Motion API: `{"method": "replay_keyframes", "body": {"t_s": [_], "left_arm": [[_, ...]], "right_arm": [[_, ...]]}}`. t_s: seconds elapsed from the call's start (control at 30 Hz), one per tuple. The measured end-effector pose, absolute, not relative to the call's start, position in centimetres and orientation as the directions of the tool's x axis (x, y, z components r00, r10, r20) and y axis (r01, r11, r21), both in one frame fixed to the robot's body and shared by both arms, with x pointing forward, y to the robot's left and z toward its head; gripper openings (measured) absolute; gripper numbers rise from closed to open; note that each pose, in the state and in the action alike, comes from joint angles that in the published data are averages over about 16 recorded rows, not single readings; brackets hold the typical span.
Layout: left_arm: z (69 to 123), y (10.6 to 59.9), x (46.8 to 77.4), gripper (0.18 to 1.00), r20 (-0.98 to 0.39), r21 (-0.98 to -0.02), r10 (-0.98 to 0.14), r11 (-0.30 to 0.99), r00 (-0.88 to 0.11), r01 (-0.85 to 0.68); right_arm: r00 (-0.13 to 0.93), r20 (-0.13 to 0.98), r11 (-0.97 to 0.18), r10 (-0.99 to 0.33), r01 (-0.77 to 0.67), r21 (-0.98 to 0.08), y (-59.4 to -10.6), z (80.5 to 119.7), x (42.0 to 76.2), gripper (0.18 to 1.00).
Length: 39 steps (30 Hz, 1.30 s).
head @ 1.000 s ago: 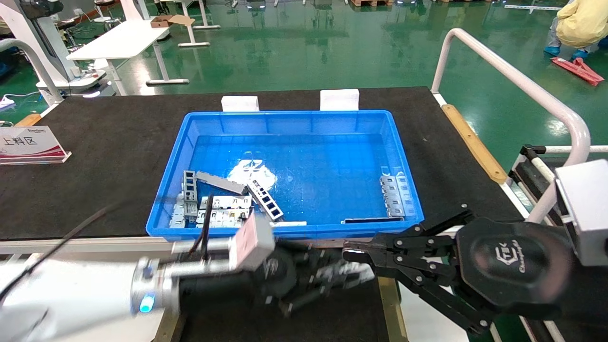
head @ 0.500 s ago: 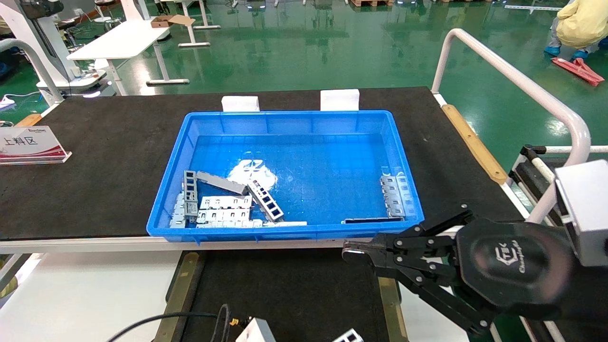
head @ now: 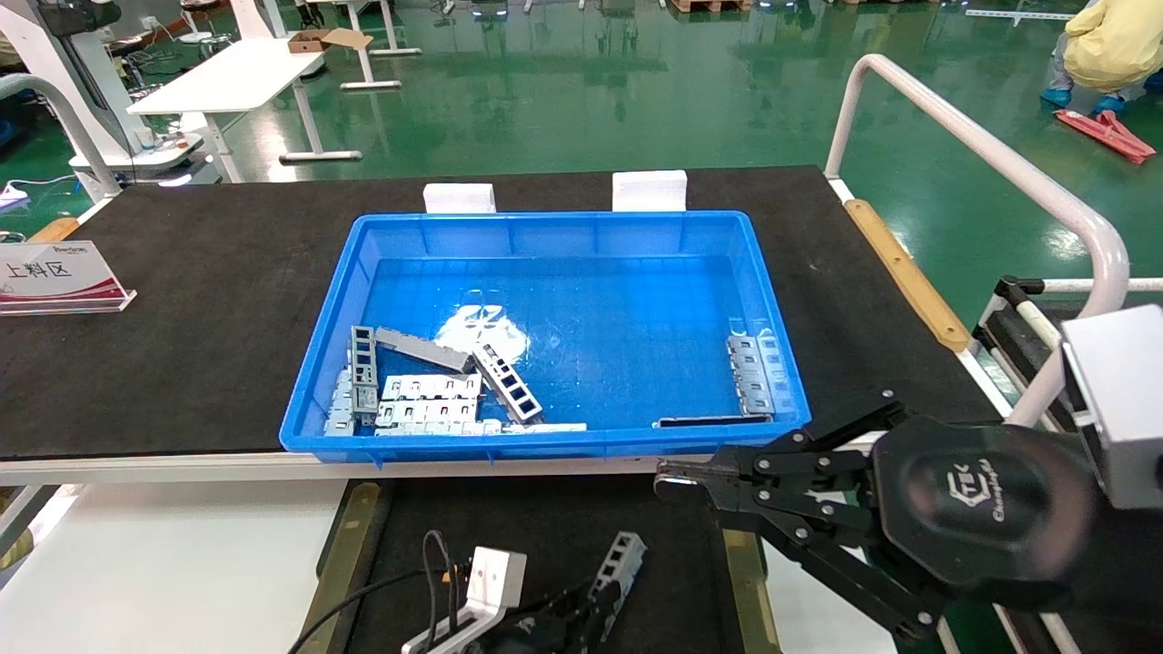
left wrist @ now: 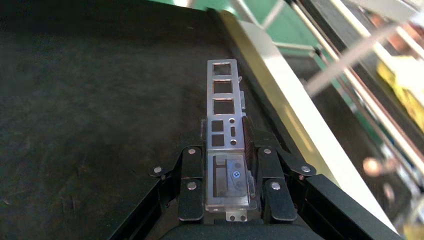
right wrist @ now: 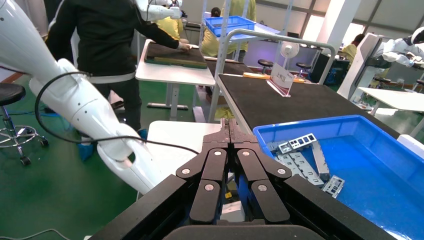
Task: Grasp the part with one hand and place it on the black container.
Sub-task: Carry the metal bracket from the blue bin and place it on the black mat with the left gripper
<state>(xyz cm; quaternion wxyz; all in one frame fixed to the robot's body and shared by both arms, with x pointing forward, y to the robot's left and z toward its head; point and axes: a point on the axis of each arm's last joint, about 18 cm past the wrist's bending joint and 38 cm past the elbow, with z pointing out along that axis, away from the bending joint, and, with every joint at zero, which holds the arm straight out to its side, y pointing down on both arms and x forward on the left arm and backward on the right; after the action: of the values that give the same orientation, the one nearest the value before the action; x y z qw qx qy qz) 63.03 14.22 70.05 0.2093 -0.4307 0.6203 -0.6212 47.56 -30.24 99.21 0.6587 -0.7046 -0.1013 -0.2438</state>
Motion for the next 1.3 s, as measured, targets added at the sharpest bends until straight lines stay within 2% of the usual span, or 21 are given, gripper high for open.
{"method": "replay_keyframes", "body": {"t_s": [0.3, 0.57, 1.3], "left_arm": [[69.3, 12.2, 65.1, 0.321, 0.419, -0.896, -0.821, -0.306, -0.387, -0.322], [69.3, 10.8, 66.2, 0.321, 0.493, -0.857, -0.817, -0.396, -0.299, -0.329], [68.9, 10.2, 66.9, 0.321, 0.519, -0.834, -0.826, -0.433, -0.221, -0.342]], "right_arm": [[0.861, 0.477, -0.112, -0.178, 0.464, -0.879, -30.2, 99.2, 47.6, 0.191], [0.861, 0.477, -0.112, -0.178, 0.464, -0.879, -30.2, 99.2, 47.6, 0.191], [0.861, 0.477, -0.112, -0.178, 0.464, -0.879, -30.2, 99.2, 47.6, 0.191]]}}
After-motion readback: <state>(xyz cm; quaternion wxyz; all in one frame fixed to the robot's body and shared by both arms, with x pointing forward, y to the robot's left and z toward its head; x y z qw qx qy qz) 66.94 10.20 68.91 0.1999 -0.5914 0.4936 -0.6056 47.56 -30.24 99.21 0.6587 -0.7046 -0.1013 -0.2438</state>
